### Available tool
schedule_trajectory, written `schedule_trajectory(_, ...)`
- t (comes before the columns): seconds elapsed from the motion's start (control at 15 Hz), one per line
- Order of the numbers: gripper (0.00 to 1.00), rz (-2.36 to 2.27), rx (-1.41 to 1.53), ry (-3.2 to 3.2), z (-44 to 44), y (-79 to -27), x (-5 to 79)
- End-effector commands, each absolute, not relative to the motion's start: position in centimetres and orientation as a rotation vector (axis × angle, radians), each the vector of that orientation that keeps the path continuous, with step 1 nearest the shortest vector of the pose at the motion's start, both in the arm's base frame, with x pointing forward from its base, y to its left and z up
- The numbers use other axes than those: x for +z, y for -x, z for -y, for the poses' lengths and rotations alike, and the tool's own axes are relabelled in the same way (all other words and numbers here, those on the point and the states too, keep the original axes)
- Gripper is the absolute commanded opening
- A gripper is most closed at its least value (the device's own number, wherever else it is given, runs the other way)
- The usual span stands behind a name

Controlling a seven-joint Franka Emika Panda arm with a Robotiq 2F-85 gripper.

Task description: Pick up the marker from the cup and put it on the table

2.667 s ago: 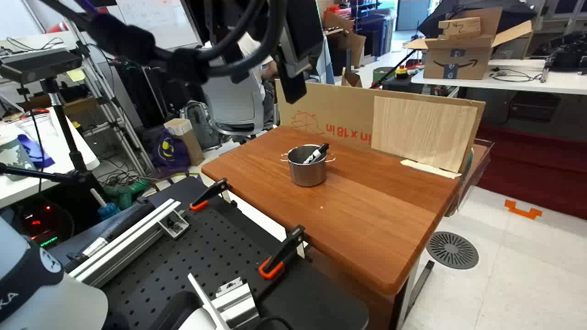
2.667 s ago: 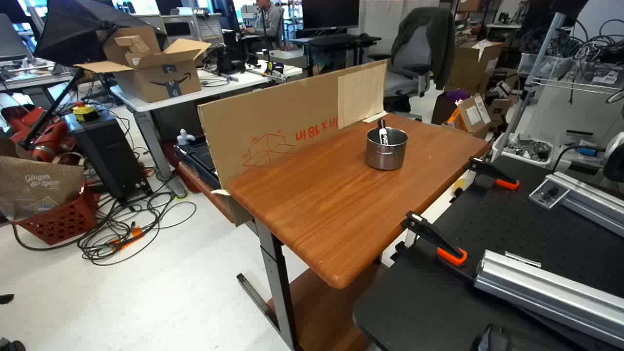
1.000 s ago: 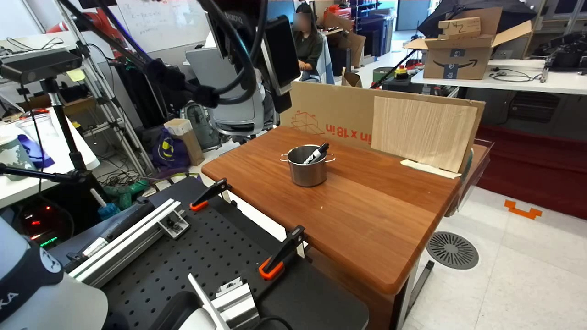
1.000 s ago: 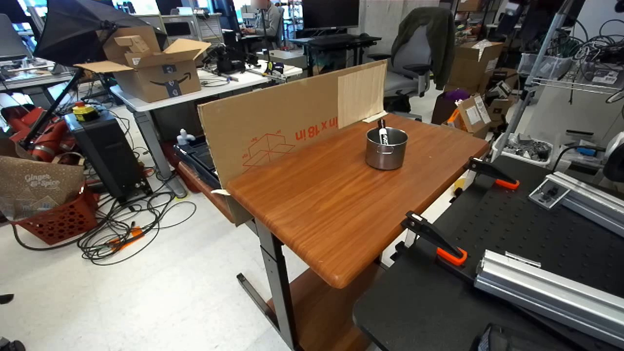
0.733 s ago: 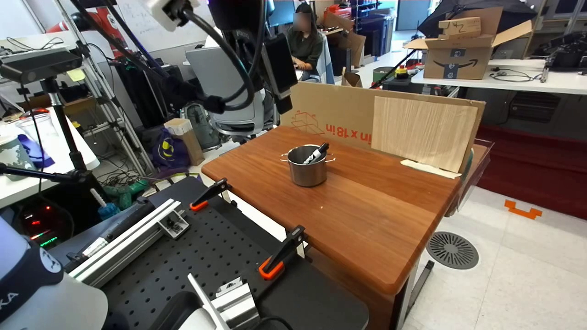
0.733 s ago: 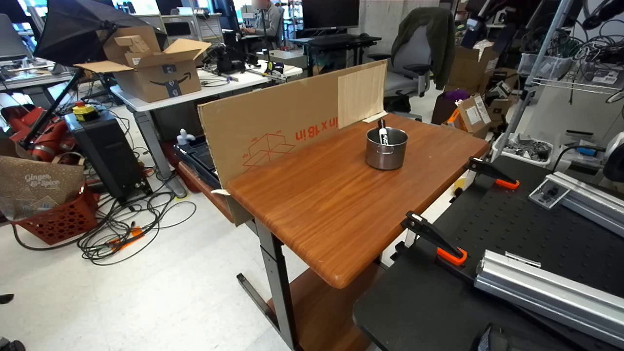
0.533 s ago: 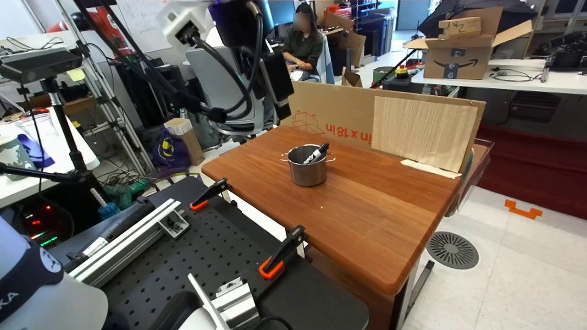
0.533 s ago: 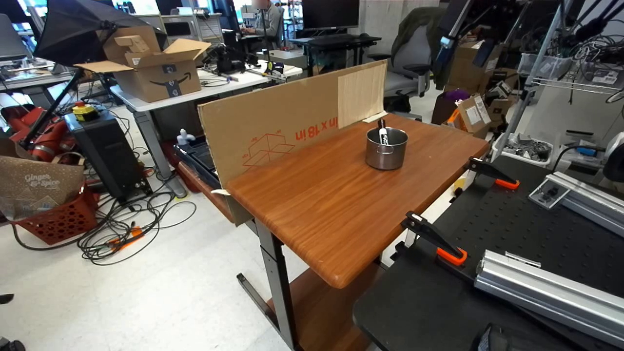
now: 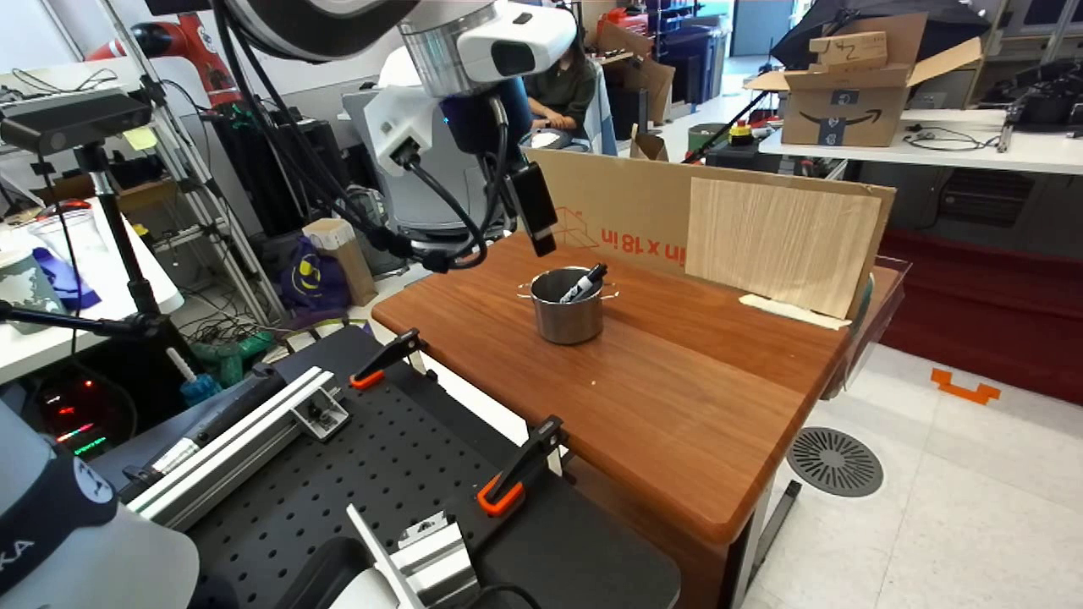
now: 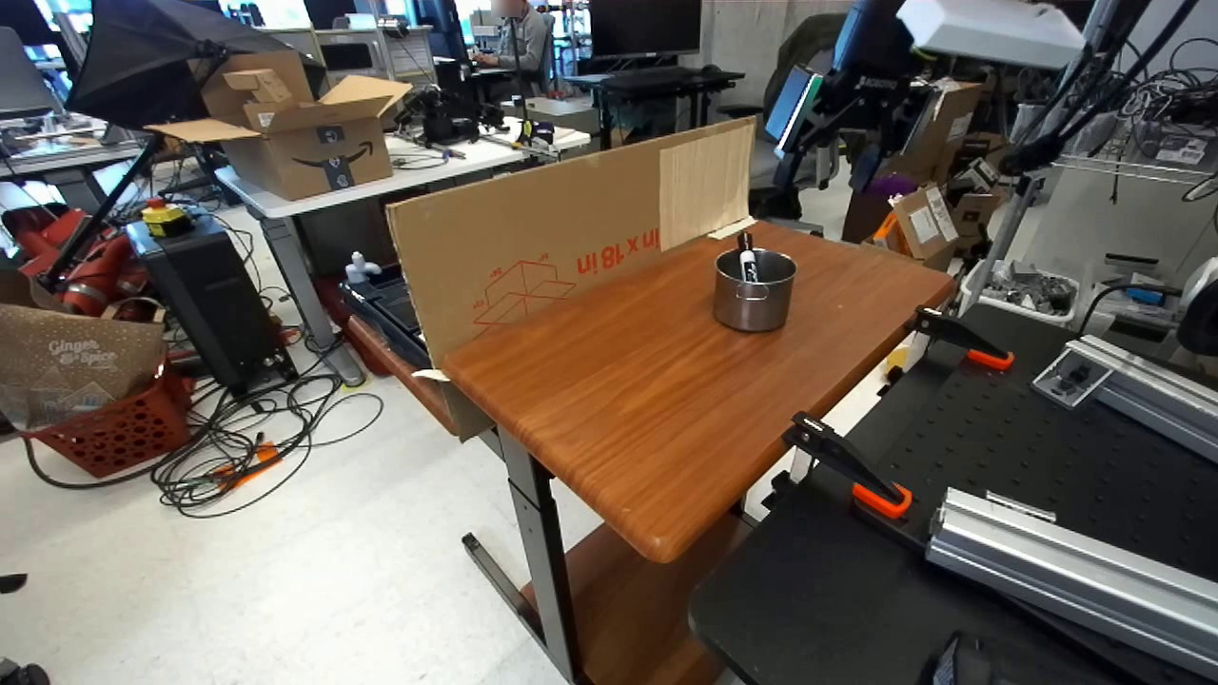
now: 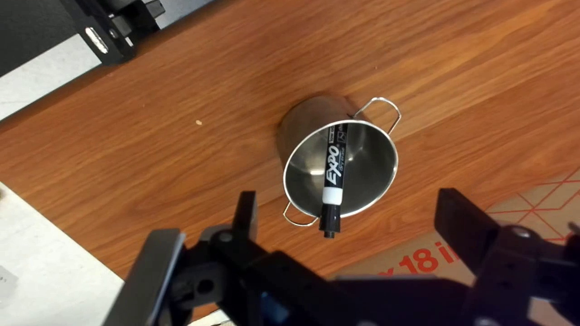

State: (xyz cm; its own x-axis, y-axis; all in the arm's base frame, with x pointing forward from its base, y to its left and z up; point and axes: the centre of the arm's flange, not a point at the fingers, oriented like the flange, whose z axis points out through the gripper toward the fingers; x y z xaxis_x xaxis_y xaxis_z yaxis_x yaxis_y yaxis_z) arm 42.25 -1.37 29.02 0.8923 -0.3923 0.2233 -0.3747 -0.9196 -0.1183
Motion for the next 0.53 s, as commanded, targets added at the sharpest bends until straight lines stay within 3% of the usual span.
schedule_trajectory(0.0,1.00,-0.710,-0.407,2.955,1.5,-45.7,27.6)
schedule_trajectory(0.47,1.00,-0.874,-0.375,2.914,2.1,-50.1,25.5)
